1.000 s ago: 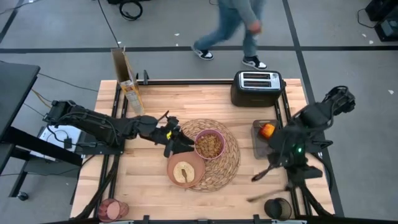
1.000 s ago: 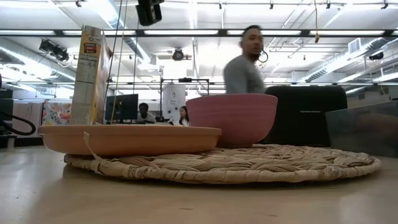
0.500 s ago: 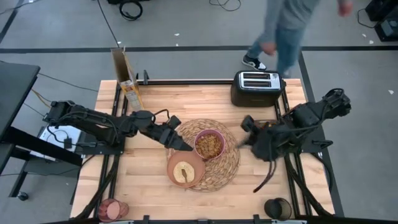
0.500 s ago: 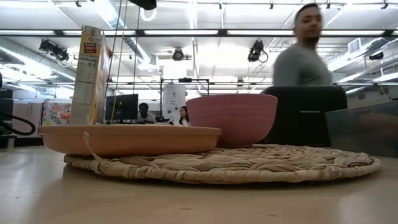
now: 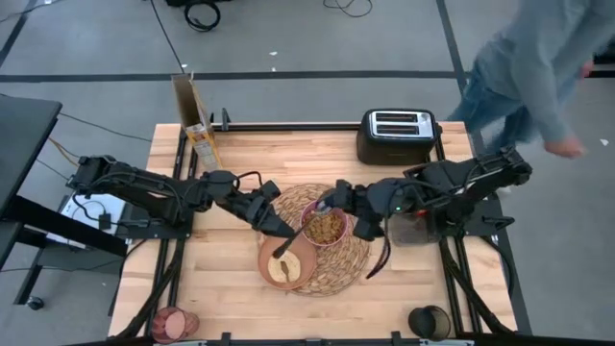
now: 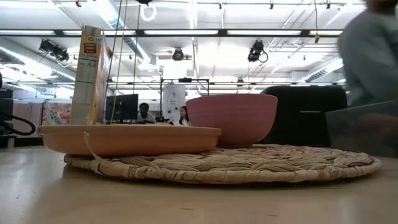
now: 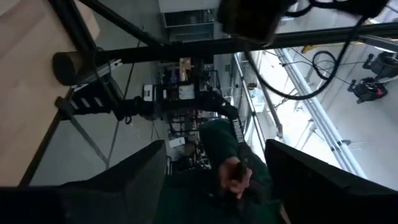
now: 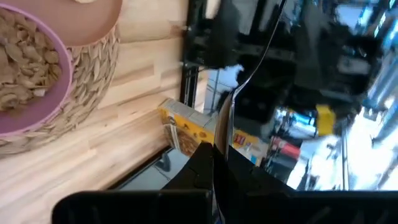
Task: Arrange a breakfast setting
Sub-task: Put the black spoon on the brown placemat to the right side of the pink bowl
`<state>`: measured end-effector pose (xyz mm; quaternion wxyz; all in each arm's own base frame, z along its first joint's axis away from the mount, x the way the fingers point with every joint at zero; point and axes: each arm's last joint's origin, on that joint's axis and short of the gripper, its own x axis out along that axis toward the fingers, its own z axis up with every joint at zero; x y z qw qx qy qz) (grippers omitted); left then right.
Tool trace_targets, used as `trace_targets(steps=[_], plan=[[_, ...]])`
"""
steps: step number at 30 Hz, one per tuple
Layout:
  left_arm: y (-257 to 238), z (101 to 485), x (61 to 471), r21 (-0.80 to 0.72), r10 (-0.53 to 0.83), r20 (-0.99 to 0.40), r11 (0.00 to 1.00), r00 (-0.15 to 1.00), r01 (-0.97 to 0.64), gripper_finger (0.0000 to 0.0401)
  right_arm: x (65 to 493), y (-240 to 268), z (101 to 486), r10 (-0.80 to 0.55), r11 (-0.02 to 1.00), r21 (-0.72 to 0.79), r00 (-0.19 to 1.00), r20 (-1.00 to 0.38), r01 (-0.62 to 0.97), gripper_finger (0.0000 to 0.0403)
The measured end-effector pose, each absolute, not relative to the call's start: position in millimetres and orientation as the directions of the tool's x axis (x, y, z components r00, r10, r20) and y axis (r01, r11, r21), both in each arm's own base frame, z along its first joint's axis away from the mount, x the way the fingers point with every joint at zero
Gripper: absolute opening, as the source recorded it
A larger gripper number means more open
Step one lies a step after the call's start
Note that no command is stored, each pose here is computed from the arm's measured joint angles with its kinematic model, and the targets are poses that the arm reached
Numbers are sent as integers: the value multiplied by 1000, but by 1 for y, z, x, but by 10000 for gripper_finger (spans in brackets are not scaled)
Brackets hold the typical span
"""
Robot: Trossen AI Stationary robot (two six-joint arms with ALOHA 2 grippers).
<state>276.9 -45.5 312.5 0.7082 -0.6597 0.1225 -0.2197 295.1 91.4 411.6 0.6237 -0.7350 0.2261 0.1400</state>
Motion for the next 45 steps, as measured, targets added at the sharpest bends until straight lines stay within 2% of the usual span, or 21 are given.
trace_targets(steps=[5,10,18,23,45], plan=[[-46,316,276,-982,-496,150,27,855,188,209,311,83,402,-169,-173,-827,844,-509,-534,11],[-47,314,276,-987,-514,134,11,847,163,133,324,72,401,-202,-201,-843,863,-464,-500,11],[-45,314,276,-984,-516,135,34,846,177,59,328,70,400,-172,-218,-842,869,-465,-494,11],[-45,314,276,-983,-525,133,35,840,178,47,328,74,400,-151,-223,-842,871,-467,-490,11],[-42,313,276,-988,-524,120,24,843,156,46,321,87,400,-109,-231,-838,869,-483,-494,11]])
